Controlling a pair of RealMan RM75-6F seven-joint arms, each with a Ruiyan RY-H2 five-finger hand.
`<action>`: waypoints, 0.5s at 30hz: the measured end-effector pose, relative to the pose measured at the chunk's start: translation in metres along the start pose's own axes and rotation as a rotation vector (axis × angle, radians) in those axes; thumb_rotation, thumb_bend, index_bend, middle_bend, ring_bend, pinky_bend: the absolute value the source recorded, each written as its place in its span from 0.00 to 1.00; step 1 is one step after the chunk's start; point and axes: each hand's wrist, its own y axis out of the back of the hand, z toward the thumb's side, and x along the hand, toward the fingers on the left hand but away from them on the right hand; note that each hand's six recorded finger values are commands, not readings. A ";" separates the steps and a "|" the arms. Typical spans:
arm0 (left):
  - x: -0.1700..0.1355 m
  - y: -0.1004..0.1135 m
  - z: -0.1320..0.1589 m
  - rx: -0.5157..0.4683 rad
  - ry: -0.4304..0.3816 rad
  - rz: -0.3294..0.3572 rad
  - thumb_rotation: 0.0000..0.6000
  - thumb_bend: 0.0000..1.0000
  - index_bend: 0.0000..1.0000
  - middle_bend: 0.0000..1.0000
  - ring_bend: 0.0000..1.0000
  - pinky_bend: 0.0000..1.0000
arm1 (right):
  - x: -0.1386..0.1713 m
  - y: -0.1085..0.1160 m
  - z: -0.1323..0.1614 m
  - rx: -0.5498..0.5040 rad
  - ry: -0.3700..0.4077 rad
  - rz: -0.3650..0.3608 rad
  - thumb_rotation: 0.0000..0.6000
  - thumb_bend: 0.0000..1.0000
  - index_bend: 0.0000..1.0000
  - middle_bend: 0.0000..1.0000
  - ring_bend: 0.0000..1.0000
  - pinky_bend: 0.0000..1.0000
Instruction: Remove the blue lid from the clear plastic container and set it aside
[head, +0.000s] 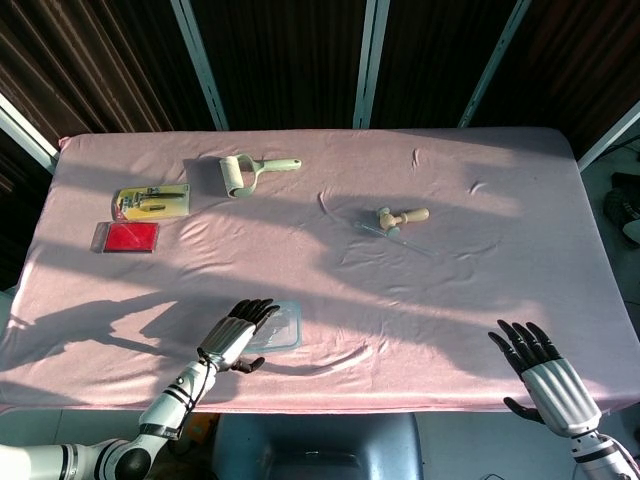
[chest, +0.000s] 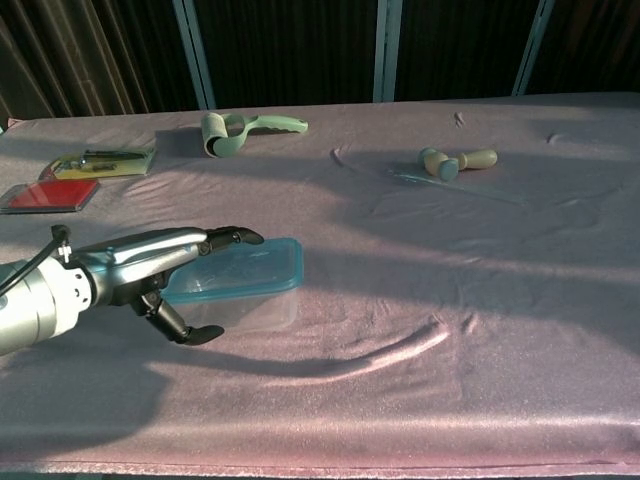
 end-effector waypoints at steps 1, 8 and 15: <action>-0.001 0.000 0.001 -0.001 -0.002 0.000 1.00 0.30 0.00 0.00 0.00 0.03 | 0.000 0.000 0.000 0.000 0.000 0.001 1.00 0.27 0.00 0.00 0.00 0.00; -0.003 0.003 0.003 -0.039 -0.005 0.017 1.00 0.31 0.00 0.04 0.04 0.08 | 0.001 0.000 0.001 0.002 0.005 0.003 1.00 0.27 0.00 0.00 0.00 0.00; -0.004 -0.001 0.001 -0.078 0.000 0.043 1.00 0.34 0.00 0.33 0.28 0.20 | -0.001 -0.002 0.003 0.009 0.011 0.007 1.00 0.27 0.00 0.00 0.00 0.00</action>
